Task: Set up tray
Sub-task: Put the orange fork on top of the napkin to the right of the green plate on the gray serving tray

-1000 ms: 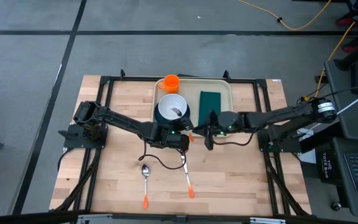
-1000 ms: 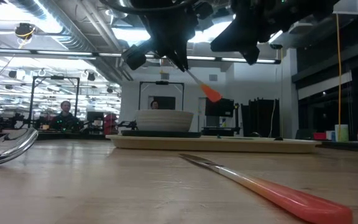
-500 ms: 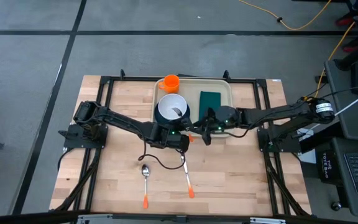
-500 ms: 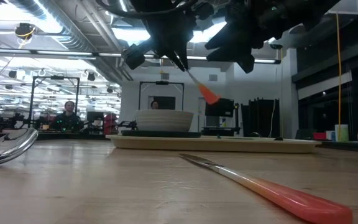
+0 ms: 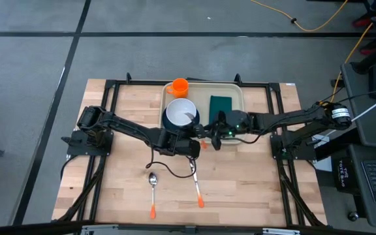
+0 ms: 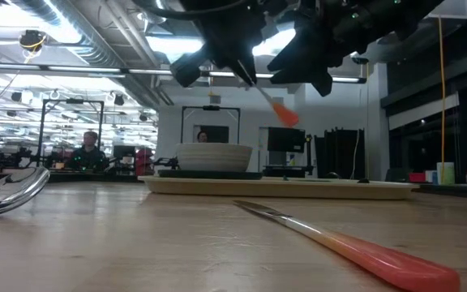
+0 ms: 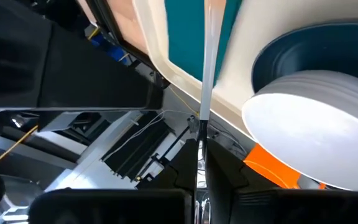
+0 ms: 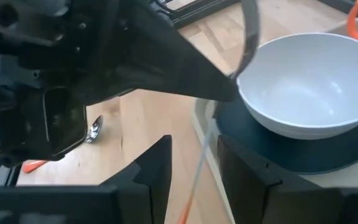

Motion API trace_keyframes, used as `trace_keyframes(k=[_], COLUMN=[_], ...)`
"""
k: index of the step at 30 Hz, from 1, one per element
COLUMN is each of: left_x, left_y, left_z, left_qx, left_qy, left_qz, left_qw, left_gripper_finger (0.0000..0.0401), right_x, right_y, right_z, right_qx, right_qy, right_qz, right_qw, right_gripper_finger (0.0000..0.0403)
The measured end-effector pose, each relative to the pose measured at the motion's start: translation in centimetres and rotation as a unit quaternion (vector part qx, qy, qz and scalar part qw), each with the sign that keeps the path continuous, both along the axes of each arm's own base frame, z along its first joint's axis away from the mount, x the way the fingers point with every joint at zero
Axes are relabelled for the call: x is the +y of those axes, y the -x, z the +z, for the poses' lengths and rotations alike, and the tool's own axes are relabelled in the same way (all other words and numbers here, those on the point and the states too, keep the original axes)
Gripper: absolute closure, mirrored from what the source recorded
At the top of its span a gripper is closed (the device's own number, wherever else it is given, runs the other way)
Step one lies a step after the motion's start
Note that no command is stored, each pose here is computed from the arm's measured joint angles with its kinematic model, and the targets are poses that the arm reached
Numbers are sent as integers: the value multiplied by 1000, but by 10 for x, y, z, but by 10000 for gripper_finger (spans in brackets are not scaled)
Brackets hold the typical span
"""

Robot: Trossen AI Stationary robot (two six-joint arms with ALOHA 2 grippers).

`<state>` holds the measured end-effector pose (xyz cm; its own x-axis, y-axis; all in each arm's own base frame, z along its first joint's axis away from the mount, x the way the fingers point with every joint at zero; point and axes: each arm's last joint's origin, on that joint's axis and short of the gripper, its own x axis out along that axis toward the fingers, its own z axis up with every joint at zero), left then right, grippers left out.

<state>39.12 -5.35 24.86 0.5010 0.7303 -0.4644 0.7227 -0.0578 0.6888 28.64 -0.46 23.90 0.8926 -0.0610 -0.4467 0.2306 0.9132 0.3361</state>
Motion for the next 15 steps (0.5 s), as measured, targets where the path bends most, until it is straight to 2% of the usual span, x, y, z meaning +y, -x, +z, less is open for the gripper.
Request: trace_keyframes(k=[15], left_x=[-2], left_y=[-7], left_z=[6], left_qx=[-6], left_qy=[-24], left_qz=[-33], left_qw=[999], left_gripper_finger=[393], right_x=[0], right_y=[0], right_z=[0], right_qx=[1], right_qy=[11], right_qz=[6], right_qw=[1000], right_gripper_finger=[270])
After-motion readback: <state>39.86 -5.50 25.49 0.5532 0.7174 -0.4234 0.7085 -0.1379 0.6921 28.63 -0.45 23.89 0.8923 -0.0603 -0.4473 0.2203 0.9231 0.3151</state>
